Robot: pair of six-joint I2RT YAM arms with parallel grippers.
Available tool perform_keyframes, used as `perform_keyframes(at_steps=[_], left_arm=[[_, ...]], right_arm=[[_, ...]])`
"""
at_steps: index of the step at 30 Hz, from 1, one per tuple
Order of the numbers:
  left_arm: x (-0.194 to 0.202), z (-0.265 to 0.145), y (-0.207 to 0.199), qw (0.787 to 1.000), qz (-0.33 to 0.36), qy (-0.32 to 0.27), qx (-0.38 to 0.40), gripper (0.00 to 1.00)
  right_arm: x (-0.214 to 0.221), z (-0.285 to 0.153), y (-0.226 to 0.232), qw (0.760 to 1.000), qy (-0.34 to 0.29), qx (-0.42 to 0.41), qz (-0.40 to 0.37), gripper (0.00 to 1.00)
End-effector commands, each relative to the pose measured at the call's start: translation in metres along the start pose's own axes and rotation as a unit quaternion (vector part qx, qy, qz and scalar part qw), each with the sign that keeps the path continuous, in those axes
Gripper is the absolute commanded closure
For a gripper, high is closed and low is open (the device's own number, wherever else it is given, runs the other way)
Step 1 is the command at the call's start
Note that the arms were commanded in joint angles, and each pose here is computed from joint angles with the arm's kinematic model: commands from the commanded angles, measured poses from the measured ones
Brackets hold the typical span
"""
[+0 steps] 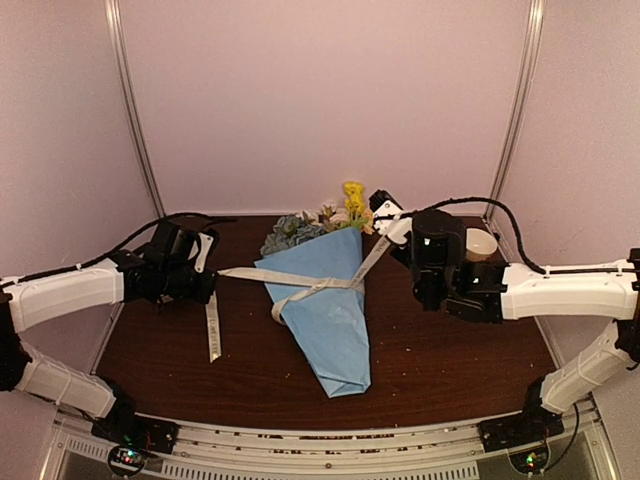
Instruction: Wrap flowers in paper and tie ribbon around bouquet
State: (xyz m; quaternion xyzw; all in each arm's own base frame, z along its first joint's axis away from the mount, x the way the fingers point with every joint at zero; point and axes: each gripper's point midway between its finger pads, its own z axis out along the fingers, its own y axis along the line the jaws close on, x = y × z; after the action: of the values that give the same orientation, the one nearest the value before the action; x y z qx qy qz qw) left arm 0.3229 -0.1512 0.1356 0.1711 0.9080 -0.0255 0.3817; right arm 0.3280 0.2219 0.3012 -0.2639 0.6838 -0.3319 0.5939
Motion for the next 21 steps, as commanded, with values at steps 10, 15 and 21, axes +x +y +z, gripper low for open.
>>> perform_keyframes(at_steps=[10, 15, 21], left_arm=[[-0.021, -0.017, -0.038, 0.997, 0.015, -0.061, 0.05, 1.0], [-0.019, -0.001, -0.04, 0.997, -0.012, -0.05, 0.053, 1.0], [0.027, 0.017, 0.037, 0.985, -0.175, -0.01, -0.011, 1.0]], right_arm=[[-0.123, -0.021, 0.005, 0.981, -0.179, -0.071, 0.037, 1.0], [-0.14, -0.02, 0.022, 0.975, -0.192, -0.101, 0.043, 1.0], [-0.033, 0.041, -0.06, 0.965, -0.065, -0.068, 0.244, 1.0]])
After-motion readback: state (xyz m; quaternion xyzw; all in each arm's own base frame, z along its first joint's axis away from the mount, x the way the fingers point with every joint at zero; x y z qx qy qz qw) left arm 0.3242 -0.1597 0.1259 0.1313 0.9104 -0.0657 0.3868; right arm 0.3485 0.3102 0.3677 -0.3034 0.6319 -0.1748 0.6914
